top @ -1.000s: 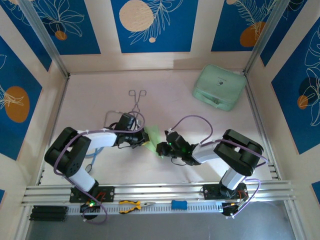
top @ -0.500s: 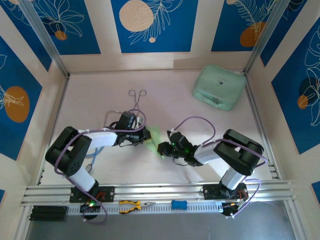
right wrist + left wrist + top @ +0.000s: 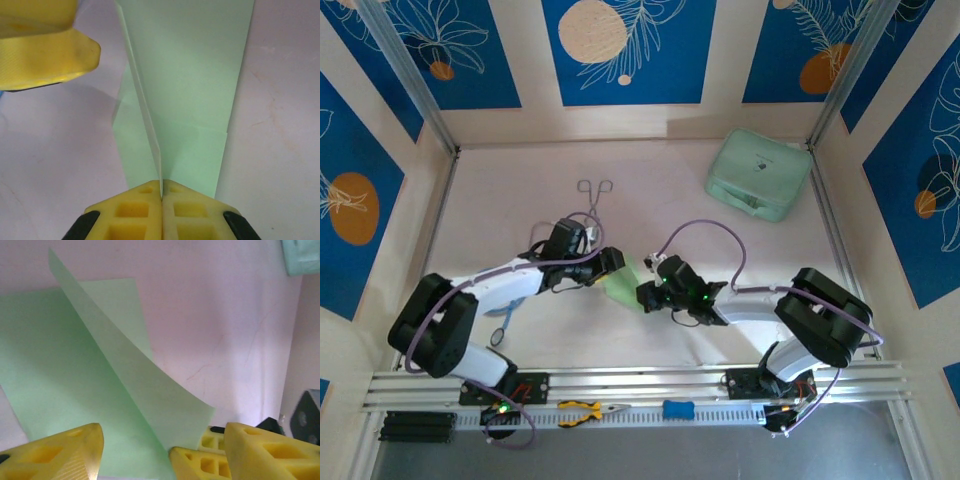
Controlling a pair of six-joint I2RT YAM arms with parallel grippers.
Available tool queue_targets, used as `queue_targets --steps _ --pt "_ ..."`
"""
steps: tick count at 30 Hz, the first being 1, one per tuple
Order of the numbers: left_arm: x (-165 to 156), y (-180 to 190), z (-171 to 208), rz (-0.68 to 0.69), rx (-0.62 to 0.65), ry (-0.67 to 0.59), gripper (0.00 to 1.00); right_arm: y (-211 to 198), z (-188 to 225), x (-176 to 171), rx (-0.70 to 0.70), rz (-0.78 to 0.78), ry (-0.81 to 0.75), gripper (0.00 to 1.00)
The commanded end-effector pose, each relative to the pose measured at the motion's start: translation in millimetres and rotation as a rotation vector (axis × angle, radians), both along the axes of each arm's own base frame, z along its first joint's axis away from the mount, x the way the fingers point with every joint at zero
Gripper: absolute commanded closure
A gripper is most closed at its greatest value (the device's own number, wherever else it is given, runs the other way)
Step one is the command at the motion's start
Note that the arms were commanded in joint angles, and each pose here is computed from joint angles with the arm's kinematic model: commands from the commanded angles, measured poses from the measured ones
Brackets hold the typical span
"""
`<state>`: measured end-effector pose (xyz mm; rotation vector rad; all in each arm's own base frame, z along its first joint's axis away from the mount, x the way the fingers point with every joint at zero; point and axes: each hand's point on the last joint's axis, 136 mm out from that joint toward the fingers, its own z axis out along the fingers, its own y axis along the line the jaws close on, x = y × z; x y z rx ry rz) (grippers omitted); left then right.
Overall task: Fold a paper plane with a square sheet of paper (pick it up from the middle)
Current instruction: Fourth fold the wing at the center of the table.
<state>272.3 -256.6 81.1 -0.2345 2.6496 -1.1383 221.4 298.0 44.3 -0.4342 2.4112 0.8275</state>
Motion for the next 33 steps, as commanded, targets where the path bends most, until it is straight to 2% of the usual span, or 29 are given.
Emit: queue_targets --steps 1,3,9,17,20,23,26,28,33 --pt "2.7 -4.4 2.7 -0.017 0.004 0.011 0.27 -5.0 0.1 -0.4 -0.090 0.049 -0.055 0.92" --pt "6.2 -6.9 6.2 -0.017 -0.011 0.007 0.23 -4.7 -2.7 -1.4 -0.111 0.057 -0.066 0.91" --pt "10.2 -12.9 4.0 -0.030 -0.029 0.034 0.19 0.9 -7.7 -5.1 -0.184 0.098 -0.143 0.91" --pt "7.3 -8.7 -13.2 -0.023 0.027 0.112 0.23 3.7 -9.5 -5.8 -0.232 0.103 -0.230 0.89" --pt "6.1 -7.7 -17.9 -0.021 0.042 0.137 0.27 3.8 -9.2 -6.2 -0.235 0.103 -0.250 0.89" --pt "6.7 -8.3 -21.6 -0.022 0.050 0.156 0.37 3.8 -10.5 -7.5 -0.239 0.108 -0.255 0.88" --pt "6.4 -8.7 -23.9 -0.031 0.060 0.171 0.53 5.0 -10.3 -10.7 -0.227 0.120 -0.249 0.86" --pt "5.9 -7.8 -25.3 -0.031 0.069 0.178 0.68 3.0 -10.7 -12.4 -0.221 0.115 -0.225 0.83" --pt "6.7 -8.2 -23.7 -0.028 0.060 0.176 0.87 -3.7 -11.3 -21.6 -0.206 0.097 -0.163 0.73"
